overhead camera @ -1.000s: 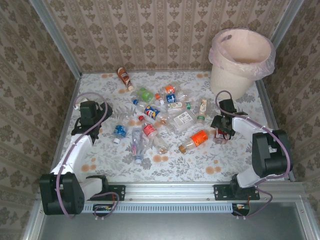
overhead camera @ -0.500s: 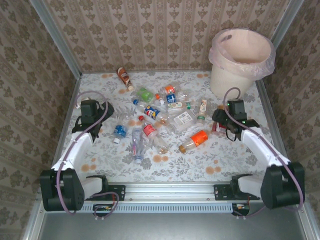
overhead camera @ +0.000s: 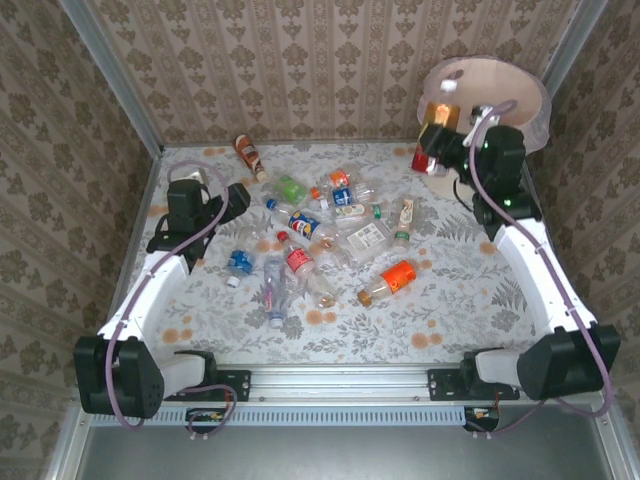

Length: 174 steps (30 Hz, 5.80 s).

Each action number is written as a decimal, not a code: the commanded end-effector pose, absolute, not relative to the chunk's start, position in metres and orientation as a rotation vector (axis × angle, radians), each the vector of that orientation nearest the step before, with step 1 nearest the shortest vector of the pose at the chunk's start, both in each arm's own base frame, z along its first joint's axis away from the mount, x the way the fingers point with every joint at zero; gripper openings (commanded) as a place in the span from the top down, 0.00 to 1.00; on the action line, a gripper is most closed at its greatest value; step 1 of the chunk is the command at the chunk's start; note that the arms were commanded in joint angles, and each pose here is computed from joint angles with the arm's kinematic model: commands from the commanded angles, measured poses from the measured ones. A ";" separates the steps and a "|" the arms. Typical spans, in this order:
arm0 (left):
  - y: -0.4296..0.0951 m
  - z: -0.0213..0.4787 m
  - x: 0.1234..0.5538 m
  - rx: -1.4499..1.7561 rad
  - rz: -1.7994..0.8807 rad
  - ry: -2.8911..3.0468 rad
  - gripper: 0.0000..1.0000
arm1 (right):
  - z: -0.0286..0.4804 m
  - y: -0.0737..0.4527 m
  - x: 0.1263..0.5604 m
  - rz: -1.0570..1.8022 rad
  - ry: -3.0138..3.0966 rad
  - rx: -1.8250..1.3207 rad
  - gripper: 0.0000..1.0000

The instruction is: Put the plastic bottles in the bin

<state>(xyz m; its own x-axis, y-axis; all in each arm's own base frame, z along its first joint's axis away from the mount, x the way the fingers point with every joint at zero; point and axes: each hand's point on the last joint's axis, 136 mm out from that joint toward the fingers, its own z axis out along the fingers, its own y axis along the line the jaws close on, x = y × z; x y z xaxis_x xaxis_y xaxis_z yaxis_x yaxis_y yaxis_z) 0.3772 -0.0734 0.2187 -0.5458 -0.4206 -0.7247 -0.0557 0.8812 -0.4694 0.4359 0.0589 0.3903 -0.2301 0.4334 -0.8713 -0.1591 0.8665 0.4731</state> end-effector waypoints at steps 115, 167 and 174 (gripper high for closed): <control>-0.076 0.043 0.304 -0.113 -0.139 2.817 0.10 | 0.362 0.016 0.376 0.489 1.844 0.253 0.00; -0.354 0.307 0.288 0.741 -1.356 1.829 0.52 | 0.337 0.183 0.345 1.183 1.800 -0.162 0.00; -0.389 0.321 0.259 0.928 -1.472 1.719 0.52 | 0.356 0.199 0.336 1.280 1.732 -0.259 0.00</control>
